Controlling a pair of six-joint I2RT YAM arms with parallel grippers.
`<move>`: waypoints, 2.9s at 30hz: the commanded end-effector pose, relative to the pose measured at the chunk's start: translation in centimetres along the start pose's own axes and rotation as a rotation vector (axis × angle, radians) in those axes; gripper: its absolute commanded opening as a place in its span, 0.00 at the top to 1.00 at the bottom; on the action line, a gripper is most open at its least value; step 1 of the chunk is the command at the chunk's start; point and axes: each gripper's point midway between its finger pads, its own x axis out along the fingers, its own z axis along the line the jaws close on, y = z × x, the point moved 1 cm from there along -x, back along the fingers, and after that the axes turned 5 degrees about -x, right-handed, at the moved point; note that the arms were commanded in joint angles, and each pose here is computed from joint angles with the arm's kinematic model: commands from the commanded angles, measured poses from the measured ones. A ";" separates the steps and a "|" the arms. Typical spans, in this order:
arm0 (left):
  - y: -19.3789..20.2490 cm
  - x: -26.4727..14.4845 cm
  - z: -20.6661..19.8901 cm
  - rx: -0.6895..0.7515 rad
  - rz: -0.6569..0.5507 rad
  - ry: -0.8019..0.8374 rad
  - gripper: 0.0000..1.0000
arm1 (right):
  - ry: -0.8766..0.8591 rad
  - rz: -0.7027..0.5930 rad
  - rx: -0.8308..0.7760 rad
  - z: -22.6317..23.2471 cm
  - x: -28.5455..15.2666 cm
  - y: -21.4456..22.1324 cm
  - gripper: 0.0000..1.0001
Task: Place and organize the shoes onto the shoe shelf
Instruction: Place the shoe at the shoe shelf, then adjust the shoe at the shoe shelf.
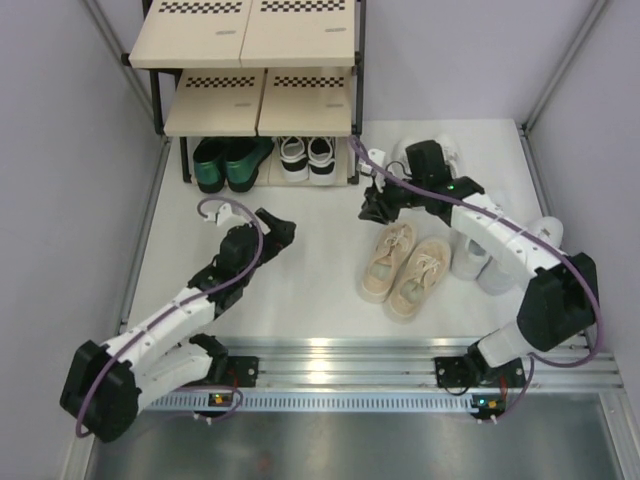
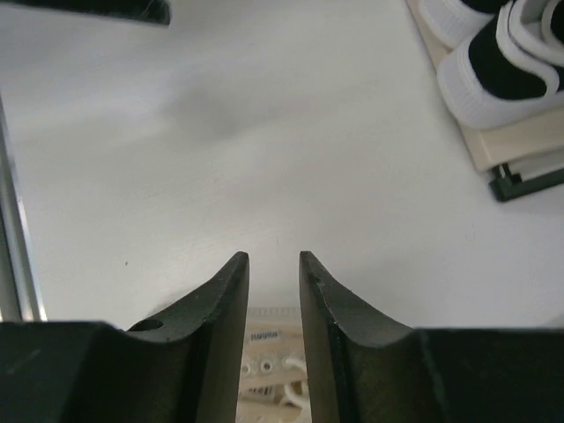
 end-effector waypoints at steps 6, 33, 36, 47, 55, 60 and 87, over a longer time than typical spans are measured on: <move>-7.9 6.1 -5.6 -0.163 -0.226 0.175 0.13 | -0.063 -0.041 0.100 3.2 -5.9 2.0 0.69; -10.9 20.0 -4.8 -0.238 -0.253 0.261 0.33 | -0.009 -0.097 0.017 3.5 -8.7 1.0 0.68; -11.2 20.6 -4.5 -0.252 -0.266 0.258 0.33 | -0.018 -0.107 0.018 3.7 -8.7 0.8 0.68; -10.6 24.5 -2.9 -0.246 -0.190 0.107 0.36 | 0.006 -0.123 -0.005 3.8 -9.5 0.1 0.68; -9.8 26.1 -2.0 -0.144 -0.106 -0.008 0.45 | 0.012 -0.118 0.002 3.6 -9.3 0.2 0.68; -9.5 26.4 -2.0 -0.126 -0.079 -0.015 0.57 | 0.019 -0.114 0.006 3.4 -9.3 0.4 0.68; -11.3 23.1 -7.5 0.166 -0.036 0.173 0.75 | 0.032 -0.097 0.025 3.0 -8.9 1.1 0.68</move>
